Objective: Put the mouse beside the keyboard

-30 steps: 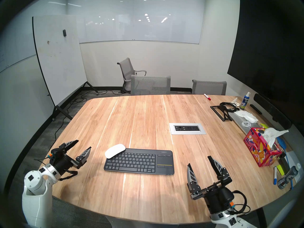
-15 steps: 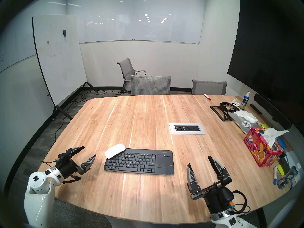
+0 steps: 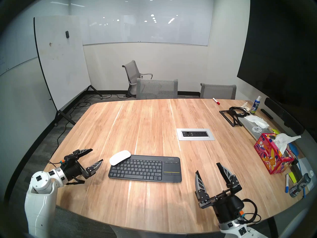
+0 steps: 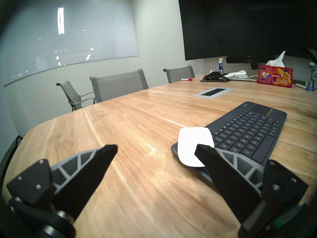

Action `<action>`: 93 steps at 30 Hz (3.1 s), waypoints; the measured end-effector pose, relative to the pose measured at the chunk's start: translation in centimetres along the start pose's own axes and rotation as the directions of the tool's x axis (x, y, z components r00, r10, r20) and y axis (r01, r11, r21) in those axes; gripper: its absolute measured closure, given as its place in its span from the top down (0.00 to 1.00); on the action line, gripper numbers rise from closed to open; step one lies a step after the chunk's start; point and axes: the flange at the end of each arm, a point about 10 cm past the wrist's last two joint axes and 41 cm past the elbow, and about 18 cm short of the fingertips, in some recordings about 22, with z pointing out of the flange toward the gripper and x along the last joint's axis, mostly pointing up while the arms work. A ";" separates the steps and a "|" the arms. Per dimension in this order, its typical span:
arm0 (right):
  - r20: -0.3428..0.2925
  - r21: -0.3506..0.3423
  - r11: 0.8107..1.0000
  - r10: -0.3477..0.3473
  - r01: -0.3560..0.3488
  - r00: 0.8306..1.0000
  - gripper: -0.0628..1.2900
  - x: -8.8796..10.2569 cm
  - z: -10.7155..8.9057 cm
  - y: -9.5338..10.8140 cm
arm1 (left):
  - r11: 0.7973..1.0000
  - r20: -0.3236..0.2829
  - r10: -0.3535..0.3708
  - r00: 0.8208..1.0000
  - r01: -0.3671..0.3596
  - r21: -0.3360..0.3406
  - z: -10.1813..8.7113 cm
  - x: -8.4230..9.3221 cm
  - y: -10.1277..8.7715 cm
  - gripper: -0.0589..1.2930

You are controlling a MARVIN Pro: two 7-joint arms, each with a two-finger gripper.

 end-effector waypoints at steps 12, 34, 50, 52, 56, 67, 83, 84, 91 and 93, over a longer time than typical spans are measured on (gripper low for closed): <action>0.000 0.000 1.000 0.000 0.000 1.000 0.92 0.0 0.0 0.0 | 0.996 0.054 0.022 0.998 -0.017 -0.088 1.2 -1.6 -0.6 0.97; 0.000 0.000 1.000 0.000 0.000 1.000 0.92 0.0 0.0 0.0 | 0.982 0.056 0.055 0.997 -0.044 -0.186 3.3 0.4 0.2 0.97; 0.000 0.000 1.000 0.000 0.000 1.000 0.92 0.0 0.0 0.0 | 0.965 0.116 0.046 0.992 -0.014 -0.263 4.2 -1.0 2.2 0.97; 0.000 0.000 1.000 0.000 0.000 1.000 0.92 0.0 0.0 0.0 | 0.963 0.122 0.046 0.991 -0.011 -0.271 4.4 -1.2 2.3 0.97; 0.000 0.000 1.000 0.000 0.000 1.000 0.92 0.0 0.0 0.0 | 0.960 0.135 0.039 0.990 0.000 -0.281 4.8 -1.4 2.4 0.97; 0.000 0.000 1.000 0.000 0.000 1.000 0.92 0.0 0.0 0.0 | 0.963 0.155 0.007 0.988 0.035 -0.268 6.1 -2.2 1.7 0.97; 0.000 0.001 1.000 0.000 0.000 1.000 0.92 0.0 0.0 0.0 | 0.969 0.129 -0.029 0.991 0.059 -0.241 7.2 -2.2 0.1 0.97; 0.000 0.001 1.000 0.000 0.000 1.000 0.92 0.0 0.0 0.0 | 0.967 0.127 -0.029 0.991 0.060 -0.248 7.2 -2.3 0.0 0.97; 0.000 0.001 1.000 0.000 0.000 1.000 0.92 0.0 0.0 0.0 | 0.949 0.131 -0.015 0.991 0.055 -0.311 7.0 -2.9 -0.2 0.97; 0.000 0.001 1.000 0.000 0.000 1.000 0.92 0.0 0.0 0.0 | 0.942 0.132 -0.004 0.991 0.049 -0.333 7.0 -3.1 -0.3 0.97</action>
